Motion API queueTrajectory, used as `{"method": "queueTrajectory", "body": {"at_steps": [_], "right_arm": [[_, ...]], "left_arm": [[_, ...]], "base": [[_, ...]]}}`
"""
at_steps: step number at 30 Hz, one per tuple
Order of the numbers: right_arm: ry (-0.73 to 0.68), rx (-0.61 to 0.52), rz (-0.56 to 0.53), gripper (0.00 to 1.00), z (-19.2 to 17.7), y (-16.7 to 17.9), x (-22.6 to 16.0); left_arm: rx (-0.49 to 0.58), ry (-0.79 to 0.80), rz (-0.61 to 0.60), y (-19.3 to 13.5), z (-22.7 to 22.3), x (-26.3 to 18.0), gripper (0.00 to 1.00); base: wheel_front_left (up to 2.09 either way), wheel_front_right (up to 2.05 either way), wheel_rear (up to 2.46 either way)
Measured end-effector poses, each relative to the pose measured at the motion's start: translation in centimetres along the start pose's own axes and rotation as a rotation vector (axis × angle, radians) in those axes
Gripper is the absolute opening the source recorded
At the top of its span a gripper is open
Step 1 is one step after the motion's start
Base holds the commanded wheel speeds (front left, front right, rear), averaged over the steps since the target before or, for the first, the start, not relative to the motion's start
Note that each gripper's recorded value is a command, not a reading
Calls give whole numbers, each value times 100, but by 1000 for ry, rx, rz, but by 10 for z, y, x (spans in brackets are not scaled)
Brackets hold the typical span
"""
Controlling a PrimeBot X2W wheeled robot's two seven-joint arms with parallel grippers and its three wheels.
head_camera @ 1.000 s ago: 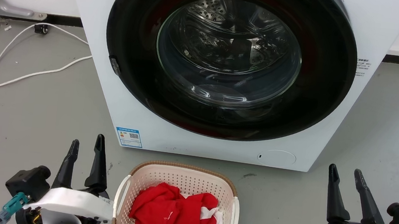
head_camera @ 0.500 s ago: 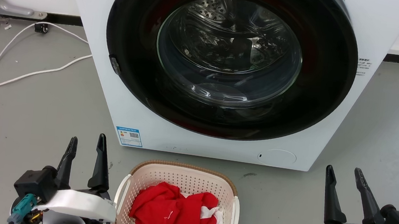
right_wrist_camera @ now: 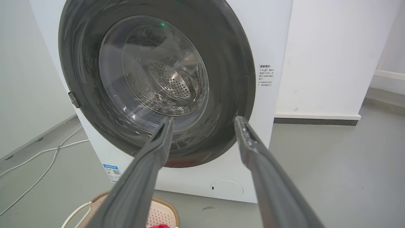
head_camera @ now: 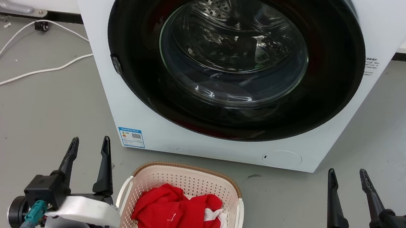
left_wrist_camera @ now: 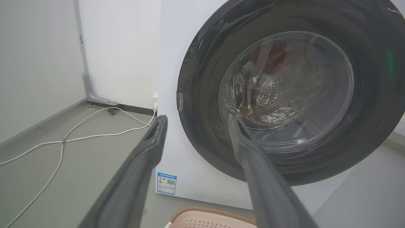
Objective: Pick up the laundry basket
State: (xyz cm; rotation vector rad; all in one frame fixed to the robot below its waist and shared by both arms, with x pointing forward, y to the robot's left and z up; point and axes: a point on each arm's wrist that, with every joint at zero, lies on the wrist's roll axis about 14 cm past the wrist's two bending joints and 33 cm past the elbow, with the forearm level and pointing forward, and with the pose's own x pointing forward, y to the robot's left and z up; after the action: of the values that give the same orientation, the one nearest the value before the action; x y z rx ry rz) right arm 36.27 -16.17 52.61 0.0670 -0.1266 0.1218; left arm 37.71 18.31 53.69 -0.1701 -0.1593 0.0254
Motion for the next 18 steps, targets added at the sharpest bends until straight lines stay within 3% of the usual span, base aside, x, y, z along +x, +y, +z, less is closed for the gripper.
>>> {"method": "queueTrajectory", "body": {"at_steps": [18], "right_arm": [[-6,-142,46,100,-1,8,0]], "left_arm": [[146,-15,-25,-4,-1,-2,100]], "base": [[0,0,0]]}}
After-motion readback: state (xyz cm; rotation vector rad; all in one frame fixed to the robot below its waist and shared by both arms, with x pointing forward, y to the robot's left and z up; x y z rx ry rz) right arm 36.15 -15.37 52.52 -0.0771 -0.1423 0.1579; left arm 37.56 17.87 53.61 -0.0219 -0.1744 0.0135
